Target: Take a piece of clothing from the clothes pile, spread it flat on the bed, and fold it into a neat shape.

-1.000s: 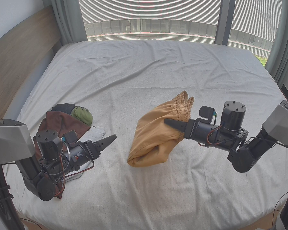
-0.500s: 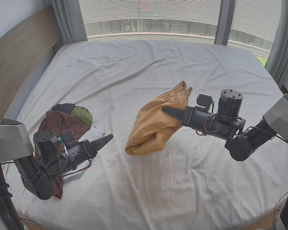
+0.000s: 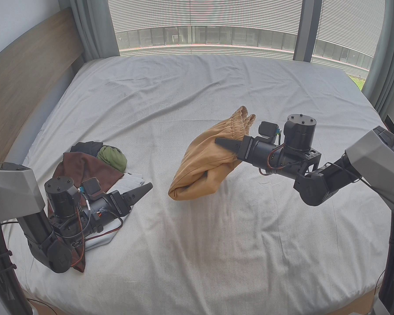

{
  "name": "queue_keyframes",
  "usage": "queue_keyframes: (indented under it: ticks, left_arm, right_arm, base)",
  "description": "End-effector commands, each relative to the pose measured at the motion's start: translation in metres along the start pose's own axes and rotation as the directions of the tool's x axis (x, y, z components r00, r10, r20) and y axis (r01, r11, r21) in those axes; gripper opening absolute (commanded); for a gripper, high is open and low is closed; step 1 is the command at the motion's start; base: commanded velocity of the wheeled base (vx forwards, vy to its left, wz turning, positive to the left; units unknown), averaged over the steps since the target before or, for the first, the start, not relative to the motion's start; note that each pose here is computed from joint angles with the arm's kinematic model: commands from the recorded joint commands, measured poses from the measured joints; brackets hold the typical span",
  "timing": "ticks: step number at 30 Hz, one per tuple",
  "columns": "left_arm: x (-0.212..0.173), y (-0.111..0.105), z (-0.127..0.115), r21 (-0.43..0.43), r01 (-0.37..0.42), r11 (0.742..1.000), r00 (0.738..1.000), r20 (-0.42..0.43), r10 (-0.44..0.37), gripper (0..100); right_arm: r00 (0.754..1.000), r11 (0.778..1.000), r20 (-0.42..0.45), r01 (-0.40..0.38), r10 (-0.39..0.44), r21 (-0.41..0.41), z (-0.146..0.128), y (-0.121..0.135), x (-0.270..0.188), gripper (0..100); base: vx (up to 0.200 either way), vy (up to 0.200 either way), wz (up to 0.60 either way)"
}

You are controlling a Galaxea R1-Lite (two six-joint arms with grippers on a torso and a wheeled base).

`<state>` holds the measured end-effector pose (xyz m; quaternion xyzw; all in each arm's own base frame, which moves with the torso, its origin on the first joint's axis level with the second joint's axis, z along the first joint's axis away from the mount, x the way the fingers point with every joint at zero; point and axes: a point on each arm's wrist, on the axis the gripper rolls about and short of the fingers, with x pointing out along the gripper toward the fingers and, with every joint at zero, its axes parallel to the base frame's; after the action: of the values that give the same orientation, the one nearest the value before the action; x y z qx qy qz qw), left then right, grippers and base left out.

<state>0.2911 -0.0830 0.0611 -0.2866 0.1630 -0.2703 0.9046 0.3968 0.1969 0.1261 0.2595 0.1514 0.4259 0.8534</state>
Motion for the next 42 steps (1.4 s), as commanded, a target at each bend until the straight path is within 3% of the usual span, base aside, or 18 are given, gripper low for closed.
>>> queue_keyframes:
  ticks: [1,23,34,42]
  left_arm:
    - [0.0,0.0,0.0,-0.001,-0.001,1.0,1.0,0.0,0.001,100]
    - [-0.002,0.005,0.003,-0.007,-0.004,1.0,1.0,0.003,0.004,100]
    - [-0.006,-0.002,0.009,-0.001,0.017,1.0,1.0,0.023,-0.017,100]
    - [-0.006,-0.002,0.01,0.001,0.018,1.0,1.0,0.024,-0.018,100]
  right_arm:
    - [1.0,1.0,-0.018,0.01,-0.01,0.011,-0.006,-0.012,0.013,0]
    - [1.0,1.0,0.009,-0.001,0.001,-0.002,0.017,-0.037,0.069,0]
    - [0.992,0.991,-0.043,0.122,-0.12,0.052,-0.016,-0.108,0.062,0]
    - [0.978,0.98,-0.092,0.193,-0.187,0.059,-0.03,-0.121,0.033,0]
  base:
    - [0.0,0.0,0.0]
    - [0.0,0.0,0.0]
    - [0.0,0.0,0.0]
    - [0.0,0.0,0.0]
